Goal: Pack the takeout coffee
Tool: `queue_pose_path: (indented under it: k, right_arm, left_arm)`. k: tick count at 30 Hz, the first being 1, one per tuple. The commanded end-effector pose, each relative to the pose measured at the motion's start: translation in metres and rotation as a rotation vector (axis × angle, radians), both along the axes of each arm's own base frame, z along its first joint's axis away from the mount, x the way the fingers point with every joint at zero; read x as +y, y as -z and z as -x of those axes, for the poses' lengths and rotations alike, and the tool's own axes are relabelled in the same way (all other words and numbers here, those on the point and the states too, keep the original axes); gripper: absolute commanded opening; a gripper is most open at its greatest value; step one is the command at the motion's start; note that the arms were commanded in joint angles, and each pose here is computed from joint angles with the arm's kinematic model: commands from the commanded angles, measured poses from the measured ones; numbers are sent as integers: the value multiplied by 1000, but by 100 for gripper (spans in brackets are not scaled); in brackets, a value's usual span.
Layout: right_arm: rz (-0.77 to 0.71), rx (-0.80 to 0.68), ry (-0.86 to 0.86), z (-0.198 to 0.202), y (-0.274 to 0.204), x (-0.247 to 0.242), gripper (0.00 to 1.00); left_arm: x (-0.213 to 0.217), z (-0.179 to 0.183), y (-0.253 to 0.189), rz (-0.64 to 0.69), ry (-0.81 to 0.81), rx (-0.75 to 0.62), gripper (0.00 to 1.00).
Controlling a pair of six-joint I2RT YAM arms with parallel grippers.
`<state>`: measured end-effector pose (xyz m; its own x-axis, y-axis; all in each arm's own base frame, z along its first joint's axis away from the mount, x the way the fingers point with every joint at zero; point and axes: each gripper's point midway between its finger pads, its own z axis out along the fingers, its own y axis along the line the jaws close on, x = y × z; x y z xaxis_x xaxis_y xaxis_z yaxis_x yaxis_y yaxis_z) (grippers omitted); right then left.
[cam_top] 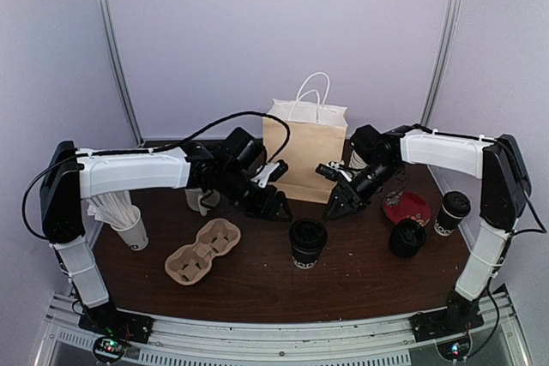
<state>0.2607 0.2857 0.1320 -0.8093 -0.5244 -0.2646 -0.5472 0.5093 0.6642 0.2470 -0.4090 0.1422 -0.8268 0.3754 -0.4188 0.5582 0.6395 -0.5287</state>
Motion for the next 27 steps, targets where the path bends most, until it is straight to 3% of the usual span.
queue_pose_path:
  k: [1,9,15,27]
  right_arm:
    - [-40,-87,-26,0,-29,2,53]
    - [-78,-95,-7,23,-26,-9,57]
    - [-203,-83,29,50,-17,-11,75]
    - [-185,20,-13,47,7,13,68]
  left_arm:
    - [-6,-9,-43,65,20,-121,59]
    - [-5,-21,-21,11,-46,-65,56]
    - [-10,-26,-9,43,-43,-27,49]
    - [-22,-27,6,66,-14,25,47]
